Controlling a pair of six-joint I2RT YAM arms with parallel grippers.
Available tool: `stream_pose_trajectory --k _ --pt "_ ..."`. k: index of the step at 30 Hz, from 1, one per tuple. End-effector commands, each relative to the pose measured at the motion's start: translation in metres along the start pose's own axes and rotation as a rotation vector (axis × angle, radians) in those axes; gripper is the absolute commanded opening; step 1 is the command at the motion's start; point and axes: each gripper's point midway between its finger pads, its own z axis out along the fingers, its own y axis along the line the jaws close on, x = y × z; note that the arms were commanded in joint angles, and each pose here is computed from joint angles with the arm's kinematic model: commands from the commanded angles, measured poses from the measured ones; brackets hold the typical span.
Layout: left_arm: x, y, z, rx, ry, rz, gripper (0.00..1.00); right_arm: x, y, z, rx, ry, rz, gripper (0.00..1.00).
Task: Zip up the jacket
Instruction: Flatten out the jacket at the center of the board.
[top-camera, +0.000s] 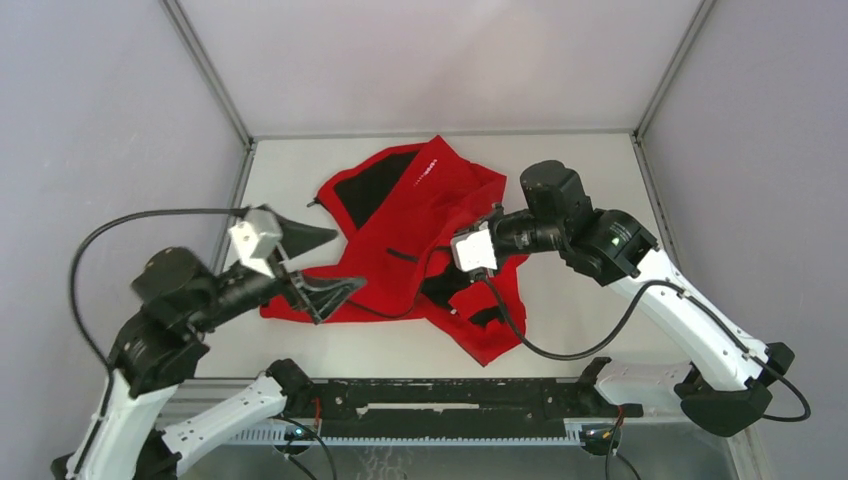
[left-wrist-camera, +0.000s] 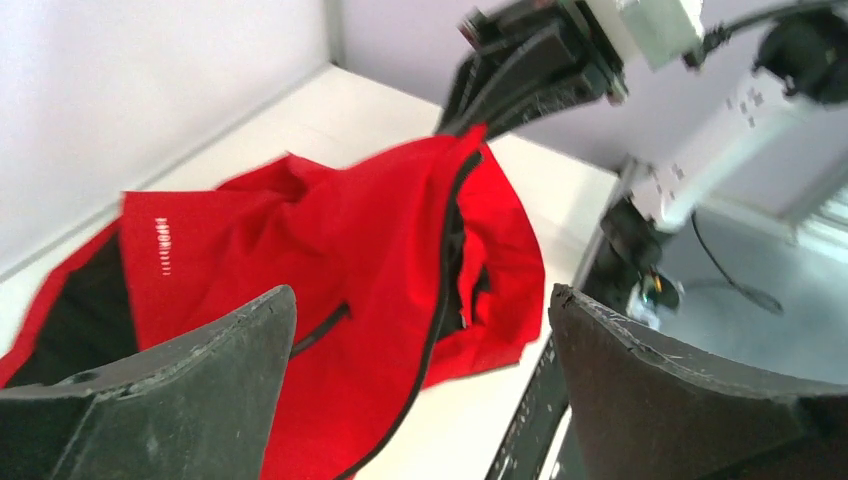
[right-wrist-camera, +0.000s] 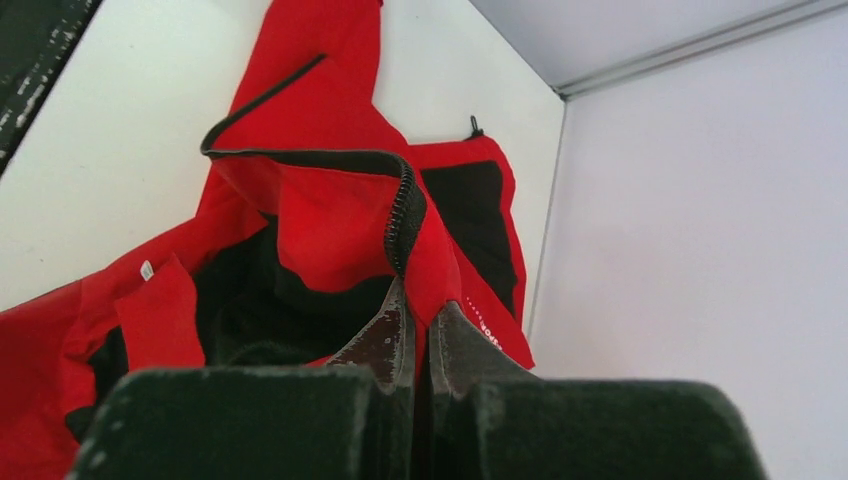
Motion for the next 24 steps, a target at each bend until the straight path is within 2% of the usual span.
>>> stream_pose_trajectory --k 1,9,17,24 --pt "0.020 -0.035 0.033 0.273 0.102 0.053 1.00 -0.033 -0.003 -0.008 0.009 -0.114 -0.039 0.00" --pt "0.044 -0.044 0.068 0.322 0.191 0.161 1.00 -0.032 0.013 -0.004 -0.042 -0.133 0.009 0.00" --pt "0.059 -0.040 0.102 0.306 0.217 0.176 0.99 -0.030 0.018 0.000 -0.051 -0.143 0.055 0.00" --pt "0.065 -0.056 0.119 0.360 0.229 0.166 0.92 -0.029 0.021 0.002 -0.052 -0.143 0.109 0.00"
